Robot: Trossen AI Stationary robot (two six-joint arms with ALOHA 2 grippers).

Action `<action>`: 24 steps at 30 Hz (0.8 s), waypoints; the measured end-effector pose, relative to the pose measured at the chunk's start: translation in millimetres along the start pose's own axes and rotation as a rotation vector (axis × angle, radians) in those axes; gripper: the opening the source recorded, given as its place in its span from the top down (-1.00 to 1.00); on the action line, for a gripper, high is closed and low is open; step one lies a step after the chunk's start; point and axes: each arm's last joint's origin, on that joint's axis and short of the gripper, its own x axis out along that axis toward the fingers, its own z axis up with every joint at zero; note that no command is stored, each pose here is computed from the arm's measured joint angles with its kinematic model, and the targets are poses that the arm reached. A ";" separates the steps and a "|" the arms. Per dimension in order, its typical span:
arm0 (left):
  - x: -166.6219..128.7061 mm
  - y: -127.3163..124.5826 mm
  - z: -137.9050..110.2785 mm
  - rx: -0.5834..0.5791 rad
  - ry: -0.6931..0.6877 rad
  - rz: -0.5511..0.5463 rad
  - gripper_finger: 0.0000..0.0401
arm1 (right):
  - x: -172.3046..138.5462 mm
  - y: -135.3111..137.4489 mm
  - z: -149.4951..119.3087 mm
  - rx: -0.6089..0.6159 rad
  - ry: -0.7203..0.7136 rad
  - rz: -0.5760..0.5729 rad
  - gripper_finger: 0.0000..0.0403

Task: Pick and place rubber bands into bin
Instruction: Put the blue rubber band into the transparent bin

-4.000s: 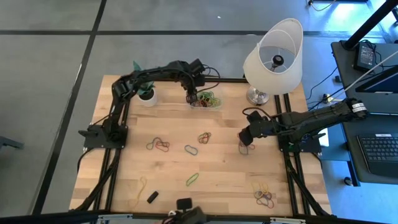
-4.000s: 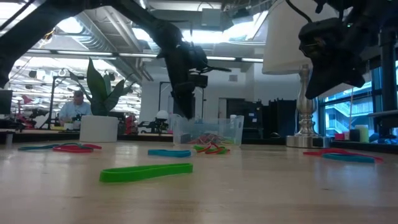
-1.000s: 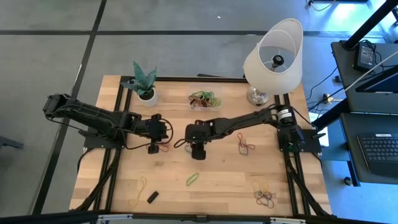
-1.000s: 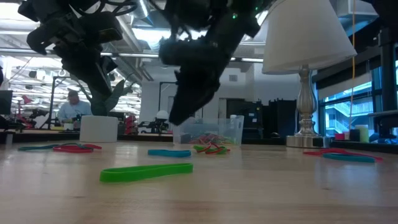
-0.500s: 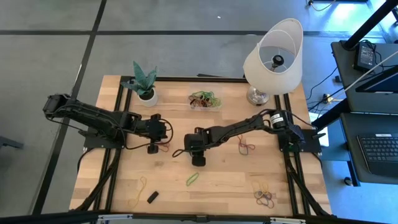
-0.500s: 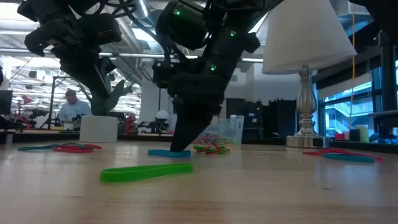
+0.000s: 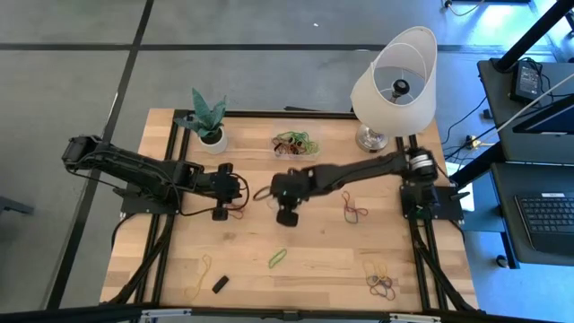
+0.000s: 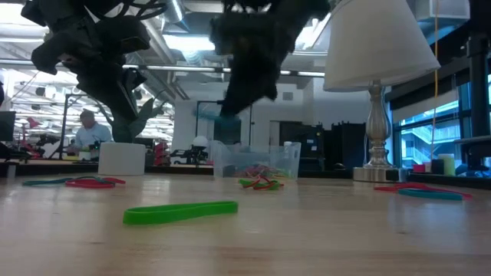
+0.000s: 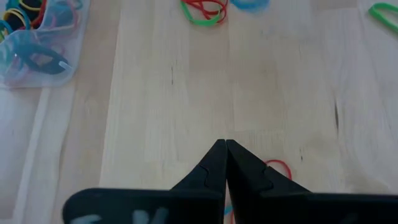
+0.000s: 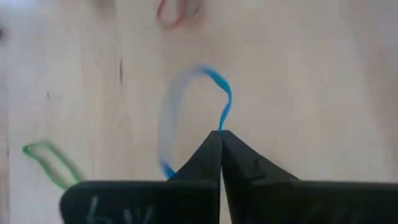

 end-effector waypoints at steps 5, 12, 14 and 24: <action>0.0 0.0 0.0 0.015 0.000 0.000 0.98 | -55.4 -26.8 14.2 0.051 -0.106 -0.116 0.98; 0.4 3.2 -0.9 0.009 0.011 0.025 0.98 | -99.1 -101.3 27.9 0.244 -0.233 -0.309 0.99; 0.8 6.1 -1.2 -0.002 0.015 0.037 0.98 | -99.9 -127.2 27.6 0.295 -0.226 -0.351 0.99; 0.5 28.7 -3.2 -0.144 0.028 0.091 0.98 | -46.6 -211.7 0.6 0.424 0.039 -0.402 1.00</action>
